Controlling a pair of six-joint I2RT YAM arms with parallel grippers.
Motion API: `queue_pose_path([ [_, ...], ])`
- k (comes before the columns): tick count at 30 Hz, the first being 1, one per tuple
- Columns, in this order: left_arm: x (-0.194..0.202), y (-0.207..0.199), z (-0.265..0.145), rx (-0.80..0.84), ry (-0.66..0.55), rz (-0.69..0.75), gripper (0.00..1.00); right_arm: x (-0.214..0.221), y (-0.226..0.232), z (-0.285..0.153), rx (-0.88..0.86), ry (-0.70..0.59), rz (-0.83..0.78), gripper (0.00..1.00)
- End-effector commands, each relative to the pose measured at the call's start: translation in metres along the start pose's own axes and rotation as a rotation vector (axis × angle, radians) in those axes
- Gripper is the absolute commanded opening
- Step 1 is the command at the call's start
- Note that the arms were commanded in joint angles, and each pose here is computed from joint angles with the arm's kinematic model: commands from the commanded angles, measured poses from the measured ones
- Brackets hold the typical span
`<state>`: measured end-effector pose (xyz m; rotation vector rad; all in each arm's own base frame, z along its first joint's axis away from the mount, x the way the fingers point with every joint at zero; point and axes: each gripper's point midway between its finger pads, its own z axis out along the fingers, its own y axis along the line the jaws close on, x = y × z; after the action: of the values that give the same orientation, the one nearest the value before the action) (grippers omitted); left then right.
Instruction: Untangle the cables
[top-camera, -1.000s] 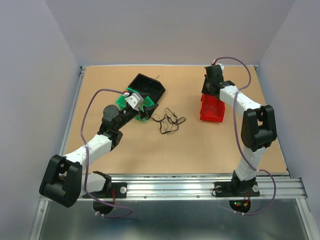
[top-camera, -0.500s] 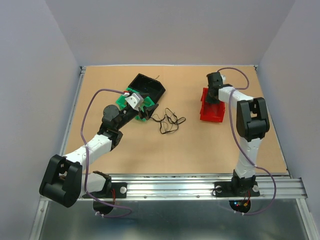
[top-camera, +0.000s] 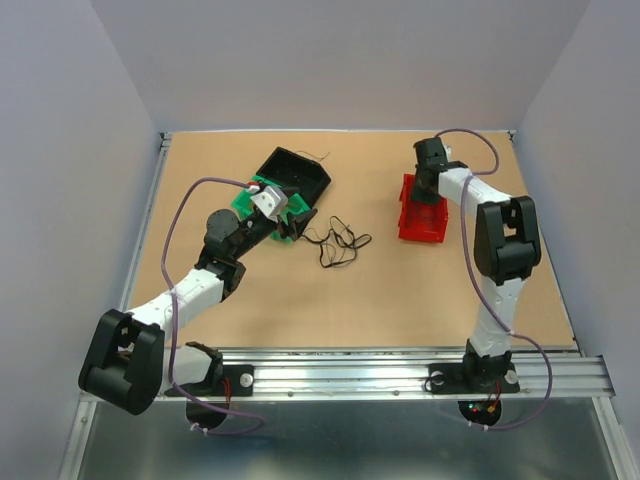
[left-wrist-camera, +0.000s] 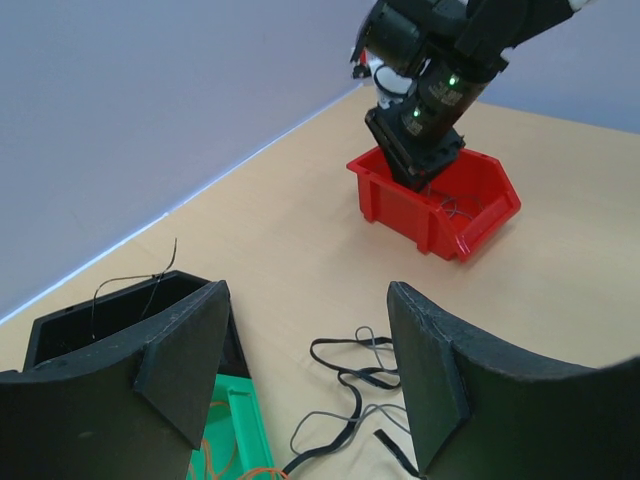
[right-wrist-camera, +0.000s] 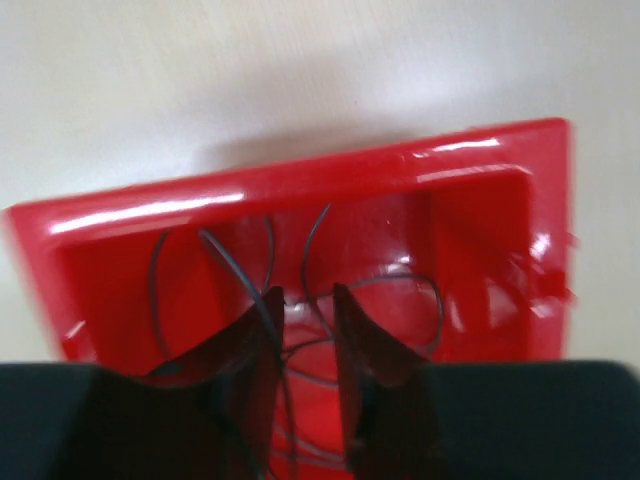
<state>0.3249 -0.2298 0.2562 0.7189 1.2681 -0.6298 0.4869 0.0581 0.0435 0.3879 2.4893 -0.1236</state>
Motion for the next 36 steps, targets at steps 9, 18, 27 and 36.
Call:
queue_pose_path([
  [9, -0.007, 0.017, 0.025, -0.026, 0.035, 0.027, 0.77, -0.047, 0.005, -0.135, -0.184, -0.235, 0.118, 0.8],
  [18, 0.054, 0.009, 0.055, -0.019, 0.272, 0.095, 0.78, 0.002, 0.073, -0.189, -0.472, -0.308, 0.083, 0.83],
  [27, 0.155, -0.021, 0.087, 0.085, 0.634, 0.076, 0.64, 0.007, 0.079, -0.211, -0.479, -0.36, 0.068, 0.82],
  [36, 0.19, -0.033, 0.093, 0.13, 0.73, 0.029, 0.46, -0.009, 0.051, -0.237, -0.432, -0.474, 0.131, 0.82],
])
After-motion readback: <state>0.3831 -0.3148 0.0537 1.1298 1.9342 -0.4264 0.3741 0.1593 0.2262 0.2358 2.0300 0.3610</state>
